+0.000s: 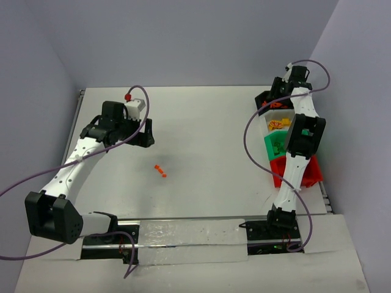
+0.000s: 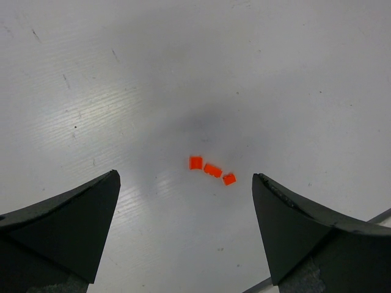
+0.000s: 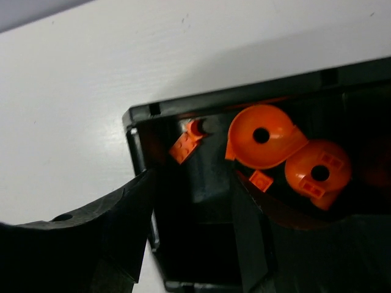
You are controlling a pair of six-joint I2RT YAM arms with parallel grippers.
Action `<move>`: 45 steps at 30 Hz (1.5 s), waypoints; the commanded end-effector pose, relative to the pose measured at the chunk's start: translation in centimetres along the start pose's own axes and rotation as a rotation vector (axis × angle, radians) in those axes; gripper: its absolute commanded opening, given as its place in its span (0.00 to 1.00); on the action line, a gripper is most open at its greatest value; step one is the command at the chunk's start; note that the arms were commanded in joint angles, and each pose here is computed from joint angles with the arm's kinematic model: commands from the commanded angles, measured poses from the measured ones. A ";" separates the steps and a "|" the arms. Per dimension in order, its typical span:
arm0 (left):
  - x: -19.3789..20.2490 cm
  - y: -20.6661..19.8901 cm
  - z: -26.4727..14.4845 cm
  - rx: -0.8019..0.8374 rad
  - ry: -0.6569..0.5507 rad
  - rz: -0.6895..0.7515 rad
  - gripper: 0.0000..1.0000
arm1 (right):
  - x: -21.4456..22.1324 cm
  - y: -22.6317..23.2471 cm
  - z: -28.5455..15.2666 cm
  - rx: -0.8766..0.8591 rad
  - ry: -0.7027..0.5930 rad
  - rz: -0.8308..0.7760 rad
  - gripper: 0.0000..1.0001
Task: Sort the legos into containers by color
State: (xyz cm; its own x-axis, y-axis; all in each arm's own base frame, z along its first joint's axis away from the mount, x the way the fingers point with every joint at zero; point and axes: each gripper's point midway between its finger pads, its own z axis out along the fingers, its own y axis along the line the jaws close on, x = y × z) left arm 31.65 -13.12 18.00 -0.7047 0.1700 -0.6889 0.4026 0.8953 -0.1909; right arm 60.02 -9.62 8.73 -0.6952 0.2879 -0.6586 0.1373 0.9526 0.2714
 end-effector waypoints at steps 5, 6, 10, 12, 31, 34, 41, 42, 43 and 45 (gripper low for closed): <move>-3.0 1.8 -2.9 -0.028 -0.135 -0.041 0.99 | -2.4 11.9 -10.5 -0.211 -0.095 -0.198 0.57; -3.1 3.1 -3.7 -0.042 -0.151 -0.076 0.99 | 0.2 16.3 -12.4 -0.272 -0.077 -0.303 0.57; -3.1 5.2 -5.2 -0.045 -0.166 -0.146 0.99 | 7.5 23.6 -14.8 -0.397 0.018 -0.420 0.57; -2.9 6.9 -6.0 -0.068 -0.169 -0.194 0.99 | 13.2 27.7 -15.6 -0.483 0.113 -0.478 0.56; -1.6 12.0 -9.5 -0.184 -0.231 -0.350 0.99 | 38.4 41.1 -18.7 -0.586 0.459 -0.890 0.54; -1.6 12.0 -9.6 -0.187 -0.237 -0.349 0.99 | 39.2 41.5 -17.8 -0.560 0.470 -0.906 0.55; -1.4 12.3 -9.4 -0.190 -0.239 -0.358 0.99 | 40.9 43.2 -16.6 -0.530 0.472 -0.947 0.58; -1.4 12.3 -9.4 -0.191 -0.240 -0.361 0.99 | 41.1 43.7 -16.4 -0.531 0.471 -0.950 0.59; -1.4 12.4 -9.4 -0.191 -0.239 -0.362 0.99 | 41.2 43.9 -16.2 -0.531 0.472 -0.951 0.59; -1.3 12.4 -9.3 -0.190 -0.239 -0.363 0.99 | 41.3 44.2 -16.0 -0.527 0.471 -0.953 0.61</move>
State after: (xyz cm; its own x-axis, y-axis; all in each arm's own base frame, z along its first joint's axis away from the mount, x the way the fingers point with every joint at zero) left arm 31.94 1.30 22.35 -0.6477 -0.2396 -0.7232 0.0268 0.9415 -0.3359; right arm 25.56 41.27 3.61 -0.5780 -0.6949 -0.4278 -0.8055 0.5698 0.1627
